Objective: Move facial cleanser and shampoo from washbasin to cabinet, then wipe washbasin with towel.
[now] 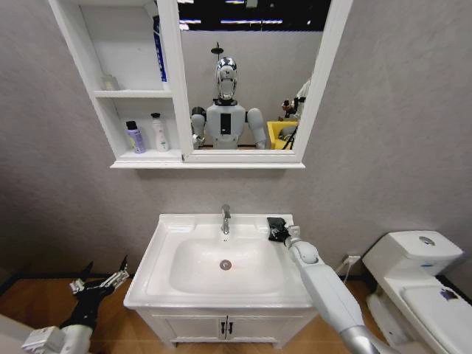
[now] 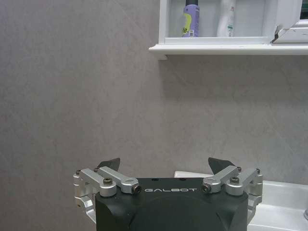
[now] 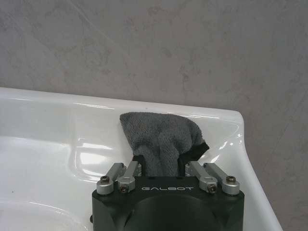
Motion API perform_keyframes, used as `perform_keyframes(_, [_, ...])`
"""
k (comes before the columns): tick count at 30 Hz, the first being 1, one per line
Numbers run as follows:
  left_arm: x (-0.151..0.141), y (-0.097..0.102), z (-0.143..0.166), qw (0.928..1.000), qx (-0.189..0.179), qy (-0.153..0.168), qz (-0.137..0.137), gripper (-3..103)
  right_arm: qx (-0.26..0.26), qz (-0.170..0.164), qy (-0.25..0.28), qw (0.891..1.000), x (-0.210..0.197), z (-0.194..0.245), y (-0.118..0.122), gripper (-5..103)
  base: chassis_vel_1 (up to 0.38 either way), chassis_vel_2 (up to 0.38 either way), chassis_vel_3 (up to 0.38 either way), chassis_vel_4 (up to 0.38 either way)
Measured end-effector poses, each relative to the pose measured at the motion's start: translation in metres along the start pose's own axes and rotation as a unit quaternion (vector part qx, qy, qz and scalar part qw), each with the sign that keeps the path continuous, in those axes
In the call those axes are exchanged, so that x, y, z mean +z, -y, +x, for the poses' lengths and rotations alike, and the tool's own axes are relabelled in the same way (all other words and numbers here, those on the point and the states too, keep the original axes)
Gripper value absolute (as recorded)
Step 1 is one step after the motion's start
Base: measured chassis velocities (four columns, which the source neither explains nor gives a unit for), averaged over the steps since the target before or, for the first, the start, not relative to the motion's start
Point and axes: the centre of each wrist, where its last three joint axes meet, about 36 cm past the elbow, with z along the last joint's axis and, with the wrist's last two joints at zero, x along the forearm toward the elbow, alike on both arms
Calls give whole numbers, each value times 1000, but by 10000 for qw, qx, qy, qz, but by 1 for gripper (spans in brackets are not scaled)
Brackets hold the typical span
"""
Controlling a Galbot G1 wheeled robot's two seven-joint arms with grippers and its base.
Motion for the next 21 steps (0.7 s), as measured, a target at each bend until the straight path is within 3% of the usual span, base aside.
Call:
perform_keyframes(1, [0,0,0,10000,0,0,0,100,0,0,0,10000,0,0,0,41,0,0,0,0])
perform_keyframes(2, [0,0,0,10000,0,0,0,100,-5,-24,20,10000,-1,2,1,30,0,0,0,0])
perform_keyframes(4, [0,0,0,10000,-1,0,0,100,-5,-72,34,10000,-2,3,2,30,0,0,0,0])
perform_keyframes(6, [0,0,0,10000,0,0,0,100,-21,-289,21,9996,-4,5,3,14,0,0,0,0])
perform_keyframes(9, [0,0,0,10000,0,0,0,100,-87,-500,38,9987,-5,11,4,7,0,0,0,0])
perform_keyframes(13, [0,0,0,10000,-1,0,0,100,-210,-732,119,9970,-13,33,-1,6,0,0,0,0])
perform_keyframes(17, [0,0,0,10000,0,0,0,100,-160,-742,138,9970,-17,51,-14,6,0,0,0,0])
perform_keyframes(20, [0,0,0,10000,0,0,0,100,-297,-792,-165,9963,-28,89,-50,6,0,0,0,0])
perform_keyframes(21, [0,0,0,10000,0,0,0,100,-297,-792,-165,9963,-28,89,-50,6,0,0,0,0])
